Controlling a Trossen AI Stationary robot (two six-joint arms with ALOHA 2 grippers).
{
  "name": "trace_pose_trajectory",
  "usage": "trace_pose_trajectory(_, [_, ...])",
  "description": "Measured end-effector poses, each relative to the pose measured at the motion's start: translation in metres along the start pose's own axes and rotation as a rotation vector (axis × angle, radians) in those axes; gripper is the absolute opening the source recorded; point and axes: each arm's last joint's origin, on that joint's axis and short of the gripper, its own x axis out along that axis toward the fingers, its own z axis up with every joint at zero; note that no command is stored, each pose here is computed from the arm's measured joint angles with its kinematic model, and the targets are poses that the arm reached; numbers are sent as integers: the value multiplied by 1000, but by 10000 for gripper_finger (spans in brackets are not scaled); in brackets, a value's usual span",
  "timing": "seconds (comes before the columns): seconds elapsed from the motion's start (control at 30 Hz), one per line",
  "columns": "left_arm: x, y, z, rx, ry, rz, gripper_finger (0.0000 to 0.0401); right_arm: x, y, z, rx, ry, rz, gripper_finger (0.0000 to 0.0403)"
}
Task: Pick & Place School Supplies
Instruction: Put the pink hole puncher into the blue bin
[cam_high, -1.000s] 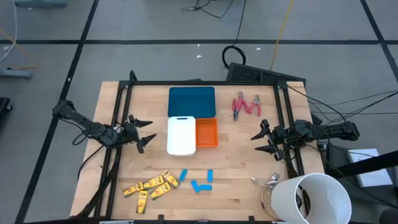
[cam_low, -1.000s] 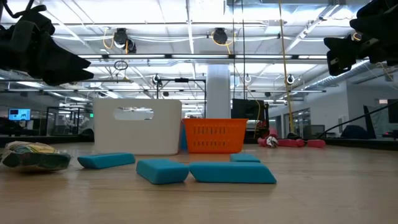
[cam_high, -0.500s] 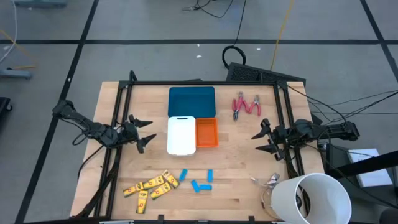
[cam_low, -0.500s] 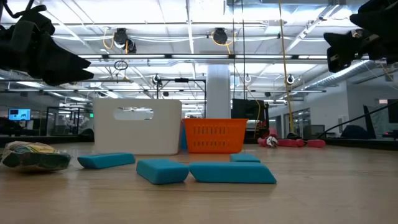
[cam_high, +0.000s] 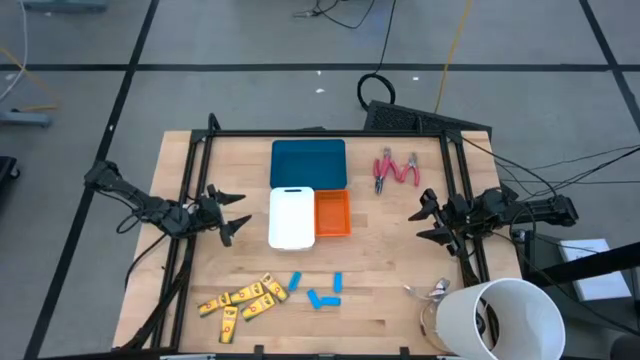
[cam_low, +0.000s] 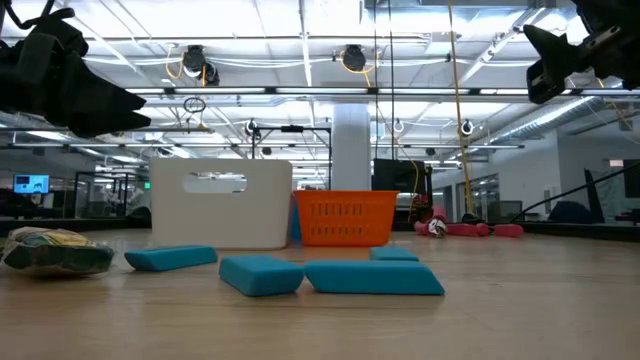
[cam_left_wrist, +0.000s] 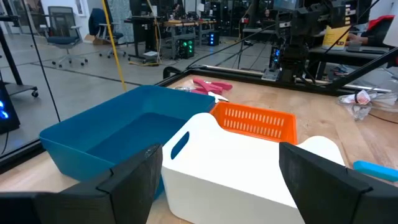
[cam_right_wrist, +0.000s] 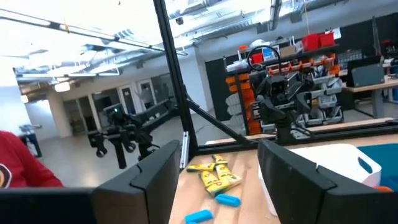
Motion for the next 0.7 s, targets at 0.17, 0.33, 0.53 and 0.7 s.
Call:
trace_pose_trajectory(0.17, [0,0,0,0,0,0,324,0,0,0,-65,-7,-12,210])
trace_pose_trajectory(0.33, [0,0,0,0,0,0,324,-2,-12,4,-115,-89,-424,211])
trace_pose_trajectory(0.53, [0,0,0,0,0,0,324,6,-23,10,-175,124,-862,229])
trace_pose_trajectory(0.7, [0,0,0,0,0,0,324,36,-37,37,-230,254,-1074,242])
